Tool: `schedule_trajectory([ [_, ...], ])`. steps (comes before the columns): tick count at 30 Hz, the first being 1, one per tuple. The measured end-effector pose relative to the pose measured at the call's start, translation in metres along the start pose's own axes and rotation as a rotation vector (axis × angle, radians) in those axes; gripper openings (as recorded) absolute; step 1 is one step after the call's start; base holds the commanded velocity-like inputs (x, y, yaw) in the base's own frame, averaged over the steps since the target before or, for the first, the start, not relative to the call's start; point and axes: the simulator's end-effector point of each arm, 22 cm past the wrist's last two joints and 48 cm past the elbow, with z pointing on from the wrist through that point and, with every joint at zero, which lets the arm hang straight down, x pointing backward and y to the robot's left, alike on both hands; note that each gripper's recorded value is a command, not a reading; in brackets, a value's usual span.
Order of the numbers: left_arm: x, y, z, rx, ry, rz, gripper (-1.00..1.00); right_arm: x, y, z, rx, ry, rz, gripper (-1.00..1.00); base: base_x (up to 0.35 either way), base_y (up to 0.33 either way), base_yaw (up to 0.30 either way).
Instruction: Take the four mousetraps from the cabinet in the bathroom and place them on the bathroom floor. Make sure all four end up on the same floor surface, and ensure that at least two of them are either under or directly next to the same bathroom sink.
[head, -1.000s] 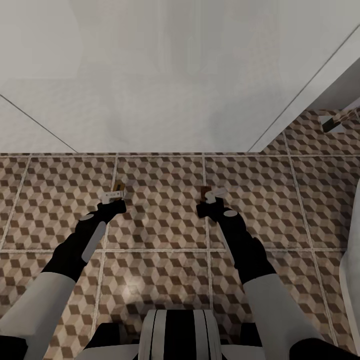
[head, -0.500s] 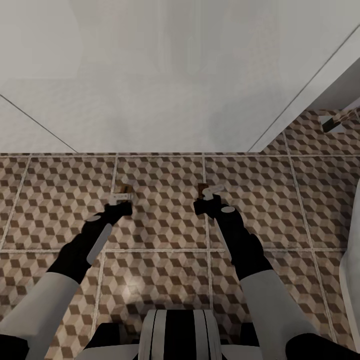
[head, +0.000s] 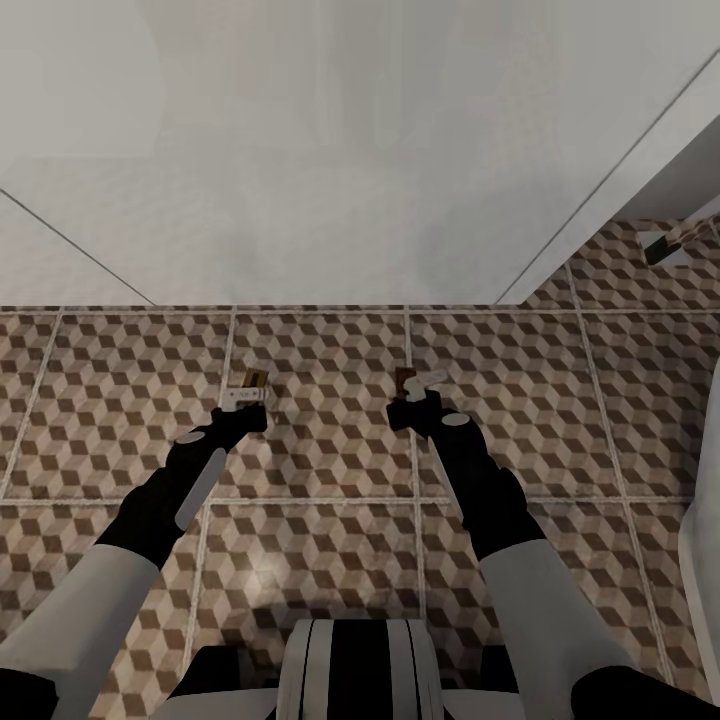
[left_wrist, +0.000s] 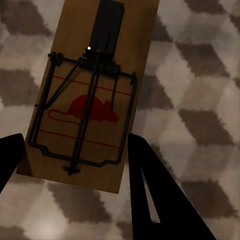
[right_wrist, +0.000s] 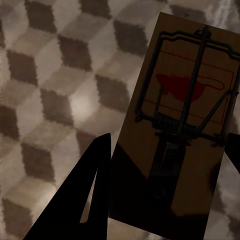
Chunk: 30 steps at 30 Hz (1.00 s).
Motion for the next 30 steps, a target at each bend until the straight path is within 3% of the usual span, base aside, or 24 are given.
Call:
schedule_trajectory([
  [30, 0.0008, -0.0094, 0.0006, 0.012, 0.001, -0.009, -1.0, 0.0057, 0.0017, 0.0019, -0.004, 0.013, -0.001, -1.0, 0.072, 0.0, 0.0],
])
